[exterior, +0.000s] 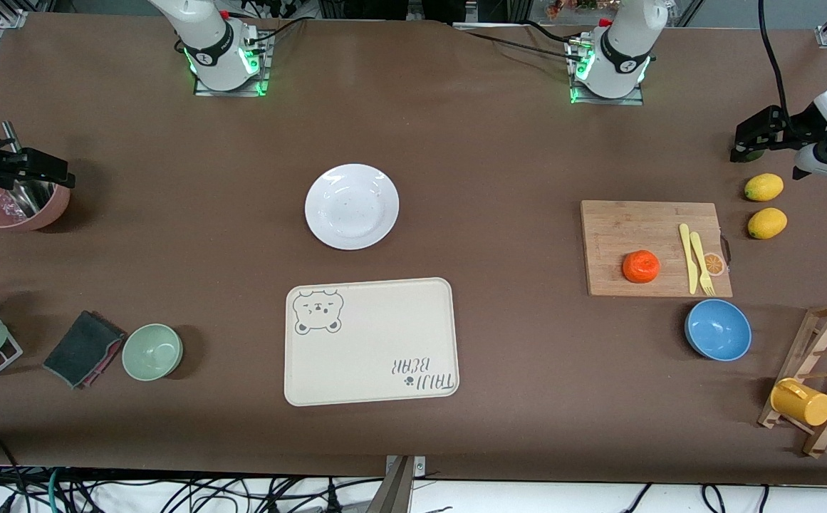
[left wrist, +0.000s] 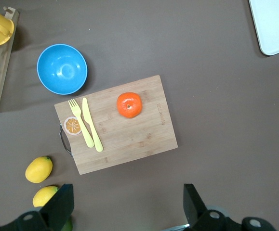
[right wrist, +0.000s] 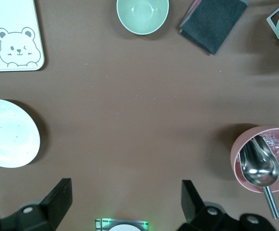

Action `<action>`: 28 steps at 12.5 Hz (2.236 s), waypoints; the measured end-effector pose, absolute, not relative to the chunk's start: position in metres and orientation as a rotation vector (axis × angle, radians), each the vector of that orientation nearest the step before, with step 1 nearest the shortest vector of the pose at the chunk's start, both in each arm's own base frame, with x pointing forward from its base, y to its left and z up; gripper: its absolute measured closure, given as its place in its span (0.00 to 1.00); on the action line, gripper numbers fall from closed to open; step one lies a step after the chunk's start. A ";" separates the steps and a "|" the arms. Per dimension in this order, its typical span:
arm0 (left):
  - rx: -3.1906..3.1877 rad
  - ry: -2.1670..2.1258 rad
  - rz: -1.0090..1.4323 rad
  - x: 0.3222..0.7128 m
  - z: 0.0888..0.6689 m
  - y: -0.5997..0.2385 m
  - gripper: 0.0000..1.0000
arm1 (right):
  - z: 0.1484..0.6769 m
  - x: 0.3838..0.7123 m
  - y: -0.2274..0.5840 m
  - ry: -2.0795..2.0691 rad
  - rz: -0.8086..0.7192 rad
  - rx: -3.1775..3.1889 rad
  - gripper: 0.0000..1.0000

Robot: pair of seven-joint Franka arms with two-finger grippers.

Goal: Place orange and plate with both arms
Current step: 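Reach the left gripper down to the orange on the cutting board, then close the left gripper around the orange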

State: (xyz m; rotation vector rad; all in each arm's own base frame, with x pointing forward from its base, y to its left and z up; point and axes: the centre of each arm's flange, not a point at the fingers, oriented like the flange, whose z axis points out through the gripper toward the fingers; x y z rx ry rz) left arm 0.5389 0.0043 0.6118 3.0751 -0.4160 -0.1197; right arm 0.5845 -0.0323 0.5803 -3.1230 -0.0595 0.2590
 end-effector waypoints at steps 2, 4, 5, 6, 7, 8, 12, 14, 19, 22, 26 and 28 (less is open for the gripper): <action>3.075 -0.415 -0.123 0.539 0.611 0.005 0.00 | 0.580 0.585 -0.032 -0.060 0.259 -3.123 0.00; 3.074 -0.415 -0.125 0.542 0.607 0.005 0.00 | 0.580 0.585 -0.032 -0.060 0.259 -3.123 0.00; 3.073 -0.416 -0.129 0.546 0.601 0.004 0.00 | 0.580 0.585 -0.032 -0.060 0.259 -3.123 0.00; 3.070 -0.417 -0.144 0.551 0.593 0.004 0.00 | 0.580 0.585 -0.032 -0.059 0.259 -3.123 0.00; 3.066 -0.417 -0.170 0.555 0.583 0.004 0.00 | 0.580 0.584 -0.032 -0.059 0.260 -3.123 0.00; 3.060 -0.416 -0.202 0.561 0.570 0.004 0.00 | 0.580 0.584 -0.032 -0.059 0.262 -3.123 0.00; 3.043 -0.414 -0.273 0.598 0.499 0.004 0.00 | 0.580 0.584 -0.033 -0.057 0.269 -3.122 0.00; 3.034 -0.417 -0.309 0.613 0.460 0.002 0.00 | 0.580 0.584 -0.033 -0.057 0.270 -3.122 0.00; 3.048 -0.402 -0.253 0.623 0.357 -0.010 0.00 | 0.580 0.584 -0.033 -0.056 0.271 -3.122 0.00; 3.063 -0.397 -0.188 0.607 0.309 -0.009 0.00 | 0.580 0.584 -0.033 -0.056 0.270 -3.122 0.00; 3.076 -0.363 -0.137 0.593 0.272 -0.009 0.00 | 0.580 0.584 -0.033 -0.056 0.271 -3.121 0.00; 3.078 -0.357 -0.133 0.591 0.254 -0.009 0.00 | 0.580 0.584 -0.033 -0.056 0.271 -3.121 0.00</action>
